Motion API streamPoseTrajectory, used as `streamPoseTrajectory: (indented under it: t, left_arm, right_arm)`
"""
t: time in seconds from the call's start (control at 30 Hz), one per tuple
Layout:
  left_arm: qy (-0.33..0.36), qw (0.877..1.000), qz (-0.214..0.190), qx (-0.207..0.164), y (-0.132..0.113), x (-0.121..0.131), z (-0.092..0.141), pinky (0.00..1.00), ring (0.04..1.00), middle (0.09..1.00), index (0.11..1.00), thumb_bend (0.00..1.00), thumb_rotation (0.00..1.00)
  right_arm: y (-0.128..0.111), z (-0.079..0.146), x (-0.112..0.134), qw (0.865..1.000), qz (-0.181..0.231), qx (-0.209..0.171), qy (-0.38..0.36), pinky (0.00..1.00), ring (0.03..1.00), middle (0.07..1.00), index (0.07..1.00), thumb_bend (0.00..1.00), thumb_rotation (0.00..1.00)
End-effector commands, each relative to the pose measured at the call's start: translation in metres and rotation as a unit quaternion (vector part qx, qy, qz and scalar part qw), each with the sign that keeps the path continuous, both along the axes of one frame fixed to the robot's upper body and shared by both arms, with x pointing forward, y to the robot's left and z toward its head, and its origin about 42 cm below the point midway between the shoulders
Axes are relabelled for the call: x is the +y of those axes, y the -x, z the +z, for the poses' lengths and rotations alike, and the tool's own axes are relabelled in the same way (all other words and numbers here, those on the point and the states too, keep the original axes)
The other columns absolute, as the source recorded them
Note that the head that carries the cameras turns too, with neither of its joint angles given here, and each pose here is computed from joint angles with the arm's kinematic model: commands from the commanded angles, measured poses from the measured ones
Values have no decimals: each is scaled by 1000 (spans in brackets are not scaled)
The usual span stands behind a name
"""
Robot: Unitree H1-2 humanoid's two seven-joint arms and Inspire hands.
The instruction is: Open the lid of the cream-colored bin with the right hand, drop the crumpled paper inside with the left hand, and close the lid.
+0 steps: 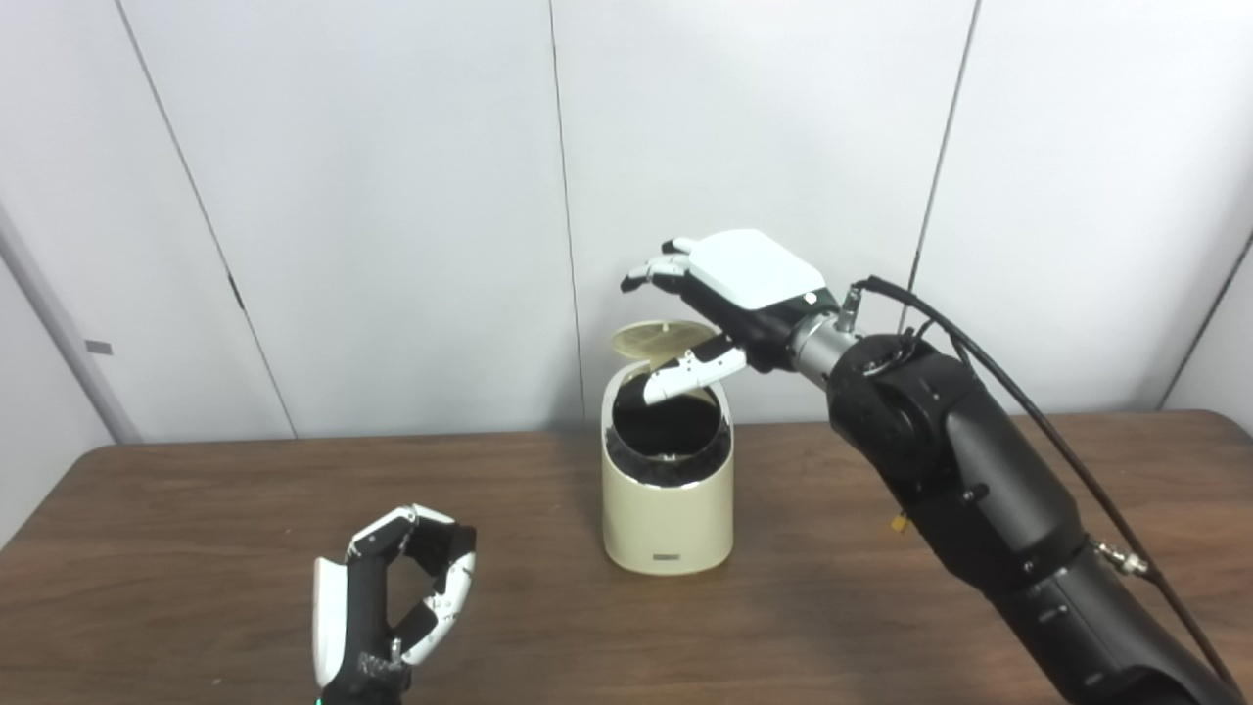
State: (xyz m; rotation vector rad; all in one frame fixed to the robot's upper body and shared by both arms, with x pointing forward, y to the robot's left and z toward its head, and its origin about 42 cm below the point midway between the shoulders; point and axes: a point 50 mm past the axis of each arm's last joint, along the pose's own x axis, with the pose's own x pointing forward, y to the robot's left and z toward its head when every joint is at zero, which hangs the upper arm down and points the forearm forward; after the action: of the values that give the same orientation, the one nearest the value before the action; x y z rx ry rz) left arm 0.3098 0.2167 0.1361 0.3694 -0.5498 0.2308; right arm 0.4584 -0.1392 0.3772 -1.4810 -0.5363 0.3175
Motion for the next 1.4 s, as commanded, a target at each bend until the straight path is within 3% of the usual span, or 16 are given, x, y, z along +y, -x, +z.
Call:
streamPoseTrajectory:
  t: [0.0, 0.13, 0.33, 0.8, 1.37]
  left_arm:
    - [16, 999, -5, 51, 17, -13, -33, 322, 372, 409, 404, 264, 195]
    - [12, 999, -5, 48, 16, -13, -32, 319, 369, 408, 401, 258, 158]
    - [10, 999, -5, 46, 15, -12, -31, 313, 362, 402, 398, 256, 148]
    - [9, 999, -9, 44, 15, -8, -30, 320, 371, 410, 401, 266, 194]
    - [10, 999, -12, 44, 25, -4, -22, 314, 365, 405, 398, 261, 217]
  right_arm:
    - [6, 26, 2, 999, 7, -41, -14, 919, 940, 861, 801, 975, 940]
    - [17, 23, -4, 997, 20, -62, -52, 866, 885, 806, 730, 944, 894]
    - [34, 17, -6, 994, 36, -78, -68, 874, 845, 748, 696, 871, 875]
    - [52, 4, -15, 989, 46, -115, -85, 829, 763, 646, 615, 878, 907]
    - [65, -11, -20, 994, 29, -73, -80, 778, 770, 664, 629, 877, 889]
